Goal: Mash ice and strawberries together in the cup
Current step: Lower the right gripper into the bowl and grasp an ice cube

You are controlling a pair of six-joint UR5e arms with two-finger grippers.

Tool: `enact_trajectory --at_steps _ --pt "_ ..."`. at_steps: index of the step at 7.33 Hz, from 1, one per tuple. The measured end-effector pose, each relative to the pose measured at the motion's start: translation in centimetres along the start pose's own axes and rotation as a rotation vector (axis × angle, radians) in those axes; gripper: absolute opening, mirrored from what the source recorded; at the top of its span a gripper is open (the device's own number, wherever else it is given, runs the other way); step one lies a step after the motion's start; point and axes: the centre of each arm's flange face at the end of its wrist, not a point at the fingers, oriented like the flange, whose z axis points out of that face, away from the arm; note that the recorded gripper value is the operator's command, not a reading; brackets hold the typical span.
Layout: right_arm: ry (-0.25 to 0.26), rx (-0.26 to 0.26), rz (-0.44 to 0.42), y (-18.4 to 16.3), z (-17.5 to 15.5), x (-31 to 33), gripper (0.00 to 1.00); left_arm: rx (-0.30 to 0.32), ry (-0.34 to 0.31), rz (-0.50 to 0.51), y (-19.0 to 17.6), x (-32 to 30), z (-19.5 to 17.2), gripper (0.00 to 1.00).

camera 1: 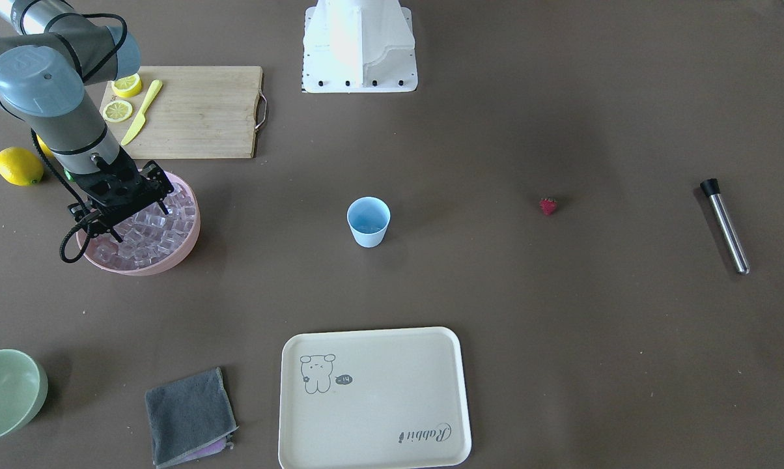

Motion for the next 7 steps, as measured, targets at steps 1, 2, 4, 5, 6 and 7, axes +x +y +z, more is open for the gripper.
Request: enact_trajectory --at_steps 1,2,4,5,6,7 --pt "-0.004 0.003 -0.05 0.3 -0.2 0.1 0.93 0.004 0.001 -0.003 0.0 0.2 -0.2 0.98" --pt "-0.014 0.013 -0.085 0.7 -0.1 0.3 0.9 0.011 0.0 -0.004 0.0 0.5 -0.5 0.98" --pt "-0.032 0.02 -0.107 1.6 0.9 0.6 0.51 0.02 -0.001 -0.002 0.0 0.9 -1.0 0.98" --pt "-0.036 0.018 -0.112 1.6 1.3 0.6 0.42 0.022 -0.001 -0.006 0.1 1.0 -1.1 0.98" --pt "-0.042 0.021 -0.118 1.3 1.4 0.4 0.37 0.022 0.0 -0.016 0.1 1.0 -1.1 0.98" --pt "-0.053 0.026 -0.123 1.1 1.2 0.2 0.37 0.02 0.001 -0.023 0.1 1.0 -1.1 0.98"
